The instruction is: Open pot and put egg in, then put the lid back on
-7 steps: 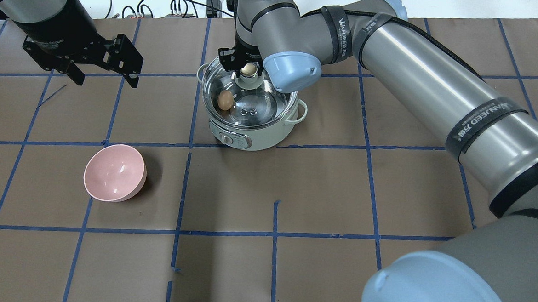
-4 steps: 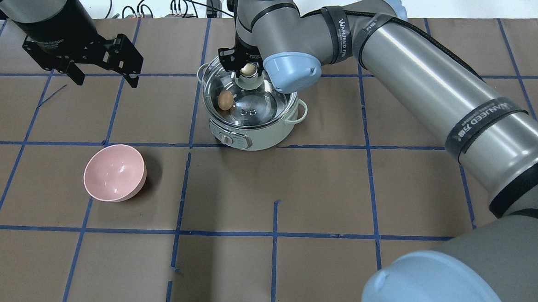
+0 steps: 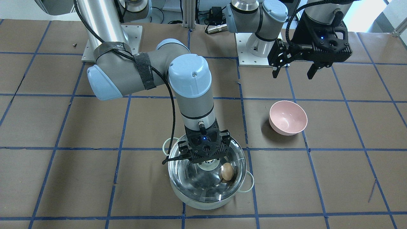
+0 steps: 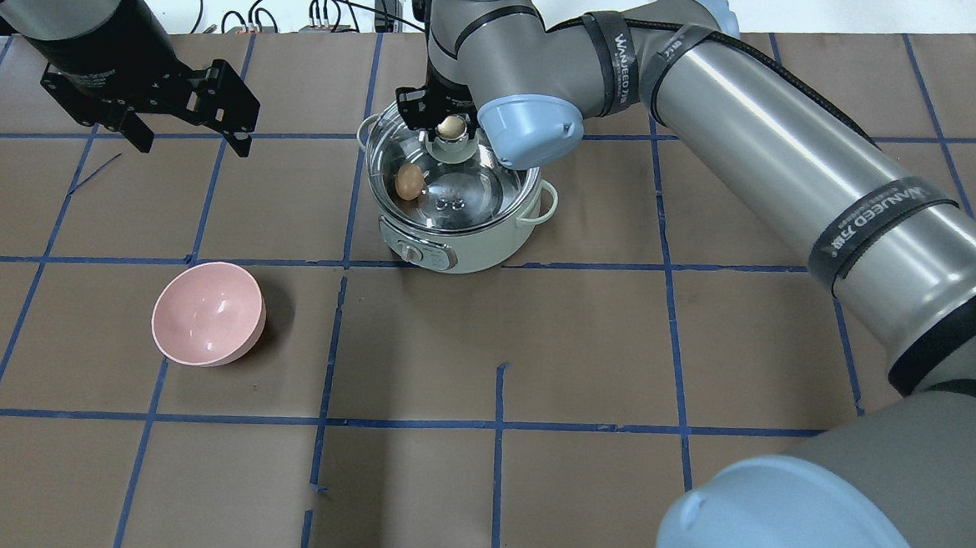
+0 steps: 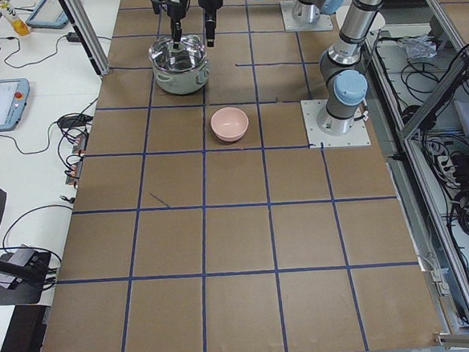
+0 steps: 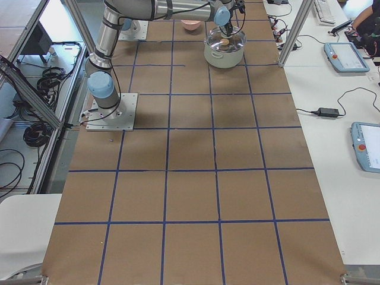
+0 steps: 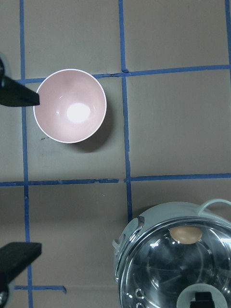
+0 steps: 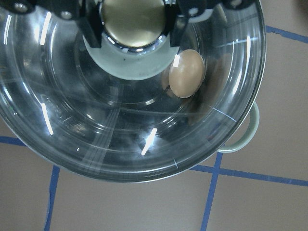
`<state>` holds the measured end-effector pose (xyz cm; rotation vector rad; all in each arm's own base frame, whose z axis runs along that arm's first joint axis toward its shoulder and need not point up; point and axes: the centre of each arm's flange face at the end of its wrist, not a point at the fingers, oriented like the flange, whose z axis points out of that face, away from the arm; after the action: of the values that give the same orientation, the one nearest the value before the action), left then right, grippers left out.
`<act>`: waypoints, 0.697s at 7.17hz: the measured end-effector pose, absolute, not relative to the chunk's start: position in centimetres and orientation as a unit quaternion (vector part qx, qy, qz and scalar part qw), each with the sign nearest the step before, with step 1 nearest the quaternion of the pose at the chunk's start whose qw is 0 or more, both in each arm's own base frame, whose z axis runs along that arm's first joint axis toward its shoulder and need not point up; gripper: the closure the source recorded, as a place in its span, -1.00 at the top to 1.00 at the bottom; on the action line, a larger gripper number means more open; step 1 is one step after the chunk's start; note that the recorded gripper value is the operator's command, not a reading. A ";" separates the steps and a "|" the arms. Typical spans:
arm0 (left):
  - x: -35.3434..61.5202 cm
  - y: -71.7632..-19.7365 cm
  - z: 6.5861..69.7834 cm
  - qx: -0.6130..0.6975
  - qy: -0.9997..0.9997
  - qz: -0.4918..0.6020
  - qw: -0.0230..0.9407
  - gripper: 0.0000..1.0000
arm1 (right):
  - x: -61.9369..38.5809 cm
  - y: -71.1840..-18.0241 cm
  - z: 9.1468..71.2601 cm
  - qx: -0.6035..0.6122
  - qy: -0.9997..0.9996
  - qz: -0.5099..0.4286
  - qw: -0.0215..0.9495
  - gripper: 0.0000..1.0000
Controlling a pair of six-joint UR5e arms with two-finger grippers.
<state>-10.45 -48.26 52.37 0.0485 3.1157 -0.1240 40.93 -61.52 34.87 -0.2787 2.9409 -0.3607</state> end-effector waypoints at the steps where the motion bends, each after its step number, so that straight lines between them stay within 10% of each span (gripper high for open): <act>1: -10.4 -48.3 52.4 0.015 0.999 -0.040 0.012 1.00 | 40.9 -61.5 34.9 -0.092 0.985 -0.120 0.083 0.88; 5: -10.4 -48.3 52.4 0.015 0.999 -0.040 0.012 1.00 | 40.7 -60.9 37.0 -0.089 0.984 -0.125 0.088 0.98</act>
<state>-10.43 -48.27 52.38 0.0463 3.1156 -0.1255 40.66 -60.87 36.96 -0.2647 2.9302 -0.3725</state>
